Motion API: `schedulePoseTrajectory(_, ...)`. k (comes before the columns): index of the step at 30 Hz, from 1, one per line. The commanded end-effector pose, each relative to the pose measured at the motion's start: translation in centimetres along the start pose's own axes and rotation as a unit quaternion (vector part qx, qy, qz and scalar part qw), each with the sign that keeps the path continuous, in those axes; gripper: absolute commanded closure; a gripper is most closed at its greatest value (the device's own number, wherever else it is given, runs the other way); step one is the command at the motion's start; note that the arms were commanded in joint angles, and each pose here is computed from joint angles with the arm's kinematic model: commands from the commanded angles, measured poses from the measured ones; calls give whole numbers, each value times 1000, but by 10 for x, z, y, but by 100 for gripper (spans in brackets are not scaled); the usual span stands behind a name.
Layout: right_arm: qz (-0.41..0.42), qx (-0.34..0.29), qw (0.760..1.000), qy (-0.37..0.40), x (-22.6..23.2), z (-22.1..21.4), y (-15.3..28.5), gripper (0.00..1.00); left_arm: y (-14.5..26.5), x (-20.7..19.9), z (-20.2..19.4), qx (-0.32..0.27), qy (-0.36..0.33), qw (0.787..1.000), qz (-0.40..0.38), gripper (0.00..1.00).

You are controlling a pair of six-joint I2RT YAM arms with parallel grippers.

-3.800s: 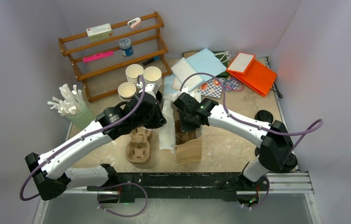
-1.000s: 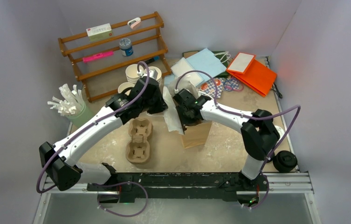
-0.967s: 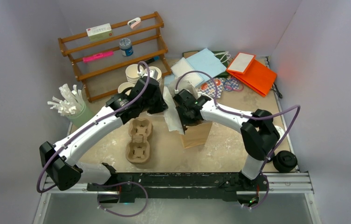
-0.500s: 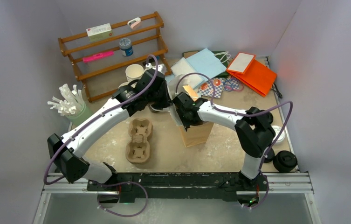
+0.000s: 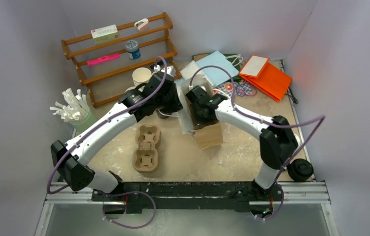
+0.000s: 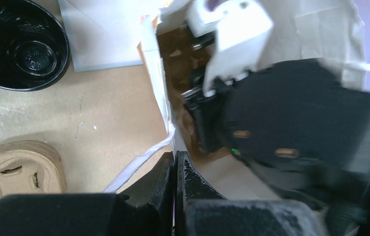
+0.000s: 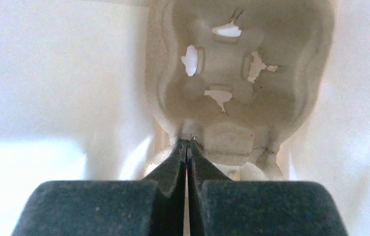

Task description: Pack the takeout coffee

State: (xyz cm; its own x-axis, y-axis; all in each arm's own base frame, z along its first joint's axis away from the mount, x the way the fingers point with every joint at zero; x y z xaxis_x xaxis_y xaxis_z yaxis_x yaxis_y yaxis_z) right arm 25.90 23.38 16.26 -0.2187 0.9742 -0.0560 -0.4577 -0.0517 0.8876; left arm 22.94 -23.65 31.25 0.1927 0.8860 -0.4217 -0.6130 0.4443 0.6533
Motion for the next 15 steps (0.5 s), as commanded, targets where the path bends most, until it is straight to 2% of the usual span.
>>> schedulePoseTrajectory(1,37,-49,997,-38,-19,25,35,100,6,-3,7,-12,-22,1000,-9,100)
schedulePoseTrajectory(5,48,-48,996,-57,-28,25,34,100,4,5,2,-8,-47,999,4,100)
schedulePoseTrajectory(12,66,-40,994,-75,-30,31,30,100,1,-3,4,-6,-51,998,-28,100)
schedulePoseTrajectory(15,59,-6,996,-60,-29,24,18,100,1,-6,7,-10,-51,998,-34,100)
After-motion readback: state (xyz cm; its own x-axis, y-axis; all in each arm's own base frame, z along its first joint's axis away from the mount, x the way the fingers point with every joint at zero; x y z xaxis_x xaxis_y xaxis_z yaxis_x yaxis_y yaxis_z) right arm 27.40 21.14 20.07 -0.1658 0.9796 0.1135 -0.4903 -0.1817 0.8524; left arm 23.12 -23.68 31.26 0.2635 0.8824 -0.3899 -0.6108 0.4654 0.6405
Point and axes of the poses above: each gripper's point midway between its finger pads, its own y axis back along the fingers, its own x axis along the line the jaws close on, z = x × y, the point moved 9 cm from there along y, back along the fingers, and after that the axes turned 3 degrees about -y, right-handed, at the moved point
